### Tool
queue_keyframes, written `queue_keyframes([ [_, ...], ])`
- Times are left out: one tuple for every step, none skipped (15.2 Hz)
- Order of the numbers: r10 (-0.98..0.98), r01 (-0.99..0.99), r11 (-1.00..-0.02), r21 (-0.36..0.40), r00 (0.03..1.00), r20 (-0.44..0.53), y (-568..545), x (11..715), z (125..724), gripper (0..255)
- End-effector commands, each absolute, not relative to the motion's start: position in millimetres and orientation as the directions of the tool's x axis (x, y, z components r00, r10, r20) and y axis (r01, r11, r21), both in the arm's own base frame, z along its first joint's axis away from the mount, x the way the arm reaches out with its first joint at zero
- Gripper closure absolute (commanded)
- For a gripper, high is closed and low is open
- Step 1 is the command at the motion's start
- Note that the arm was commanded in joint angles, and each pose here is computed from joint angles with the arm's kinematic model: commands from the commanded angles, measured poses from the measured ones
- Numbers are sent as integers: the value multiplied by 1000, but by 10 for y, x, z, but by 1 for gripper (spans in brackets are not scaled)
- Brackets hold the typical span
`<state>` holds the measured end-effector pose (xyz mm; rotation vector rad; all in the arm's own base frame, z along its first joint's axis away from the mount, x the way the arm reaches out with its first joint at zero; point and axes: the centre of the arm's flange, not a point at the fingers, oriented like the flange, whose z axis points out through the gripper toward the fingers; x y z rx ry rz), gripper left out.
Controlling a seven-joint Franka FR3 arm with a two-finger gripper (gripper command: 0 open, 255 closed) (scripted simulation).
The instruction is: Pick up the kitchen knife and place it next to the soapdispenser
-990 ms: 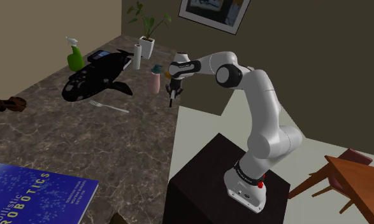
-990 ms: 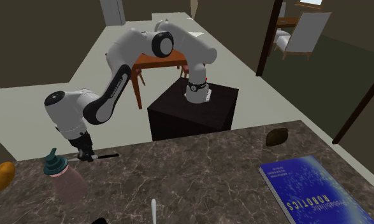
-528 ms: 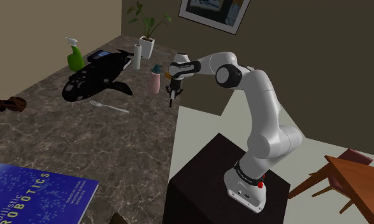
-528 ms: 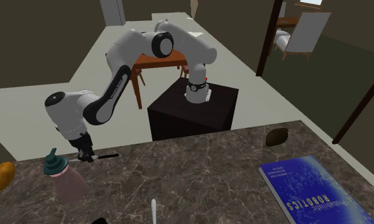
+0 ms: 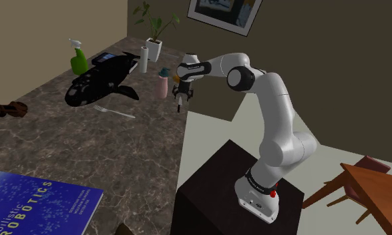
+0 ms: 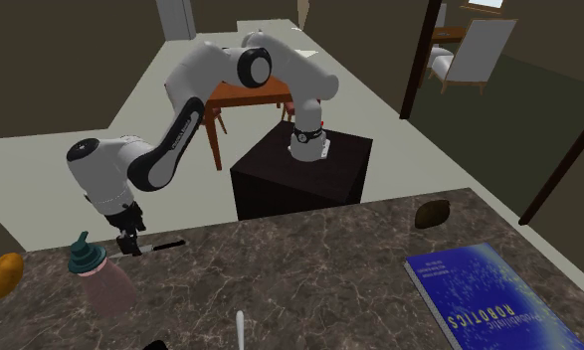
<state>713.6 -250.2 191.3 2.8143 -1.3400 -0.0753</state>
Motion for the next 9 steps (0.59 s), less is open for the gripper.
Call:
queue_keyframes([
  [-776,-775,-630,42,629,-33,-2510,7150,2163,0],
  [-776,-775,-630,42,629,-33,-2509,7155,2267,0],
  [-776,-775,-630,42,629,-33,-2510,7155,2267,0],
  [-776,-775,-630,42,629,-33,-2509,7155,2267,0],
  [-776,-775,-630,42,629,-33,-2509,7155,2267,0],
  [-776,-775,-630,42,629,-33,-2509,7155,2267,0],
  [-776,-775,-630,42,629,-33,-2509,7155,2267,0],
  [-776,-775,-630,42,629,-33,-2509,7155,2267,0],
  [-776,-775,-630,42,629,-33,-2509,7155,2267,0],
])
